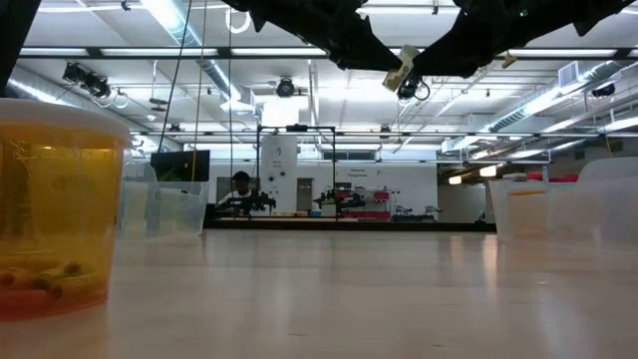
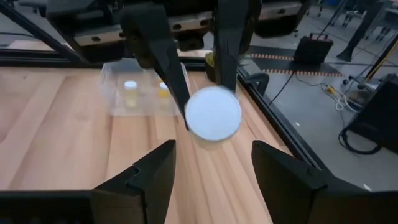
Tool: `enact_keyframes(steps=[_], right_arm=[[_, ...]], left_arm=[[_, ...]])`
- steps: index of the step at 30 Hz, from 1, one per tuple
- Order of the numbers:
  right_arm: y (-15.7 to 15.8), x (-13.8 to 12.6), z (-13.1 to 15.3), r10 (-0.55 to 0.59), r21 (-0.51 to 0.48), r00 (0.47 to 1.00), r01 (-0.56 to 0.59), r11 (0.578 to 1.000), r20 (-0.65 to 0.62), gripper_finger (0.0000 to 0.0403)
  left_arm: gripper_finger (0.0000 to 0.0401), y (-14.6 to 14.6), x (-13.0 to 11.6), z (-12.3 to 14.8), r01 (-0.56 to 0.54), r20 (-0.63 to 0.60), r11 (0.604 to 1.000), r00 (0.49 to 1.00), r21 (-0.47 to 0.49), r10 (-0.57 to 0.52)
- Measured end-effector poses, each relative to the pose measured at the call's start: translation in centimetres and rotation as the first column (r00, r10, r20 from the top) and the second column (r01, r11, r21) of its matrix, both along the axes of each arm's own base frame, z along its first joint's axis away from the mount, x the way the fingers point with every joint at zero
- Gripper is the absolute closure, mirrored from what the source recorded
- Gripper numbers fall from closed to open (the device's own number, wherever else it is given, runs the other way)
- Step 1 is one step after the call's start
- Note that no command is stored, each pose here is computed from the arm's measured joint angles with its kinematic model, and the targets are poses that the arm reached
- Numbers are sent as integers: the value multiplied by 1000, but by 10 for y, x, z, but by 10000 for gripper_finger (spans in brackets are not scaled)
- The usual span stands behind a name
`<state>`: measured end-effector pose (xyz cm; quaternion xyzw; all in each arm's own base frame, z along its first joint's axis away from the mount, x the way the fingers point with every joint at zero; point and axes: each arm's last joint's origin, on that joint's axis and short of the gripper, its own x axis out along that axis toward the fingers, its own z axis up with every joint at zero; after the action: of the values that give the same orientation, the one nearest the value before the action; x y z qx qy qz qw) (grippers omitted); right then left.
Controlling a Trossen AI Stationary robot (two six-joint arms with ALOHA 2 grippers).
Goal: Pick and place medicine bottles into bin by pill shape (circle, oval)
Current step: Put the yellow pill bottle into the left transparent bin
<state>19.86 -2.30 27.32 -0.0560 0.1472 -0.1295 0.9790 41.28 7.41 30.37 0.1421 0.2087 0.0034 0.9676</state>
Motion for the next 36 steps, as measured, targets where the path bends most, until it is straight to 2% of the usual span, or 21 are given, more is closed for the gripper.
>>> enact_keyframes(steps=[11, 18, 24, 36], right_arm=[[0, 2, 7, 6, -63, 998, -2, 998, 60, 185], [0, 2, 9, 7, -69, 997, -2, 998, 76, 187], [0, 3, 13, 29, -76, 992, -20, 997, 119, 212], [0, 3, 13, 38, -93, 993, -27, 995, 115, 274]], left_arm=[[296, 0, 1, 2, -3, 29, 1000, 1000, 0, 3], [297, 0, 2, 4, -9, 45, 1000, 999, -17, 10], [295, -6, 3, 4, 4, 51, 1000, 999, -16, -3], [292, -8, 5, 8, 9, 90, 1000, 996, -7, -8]])
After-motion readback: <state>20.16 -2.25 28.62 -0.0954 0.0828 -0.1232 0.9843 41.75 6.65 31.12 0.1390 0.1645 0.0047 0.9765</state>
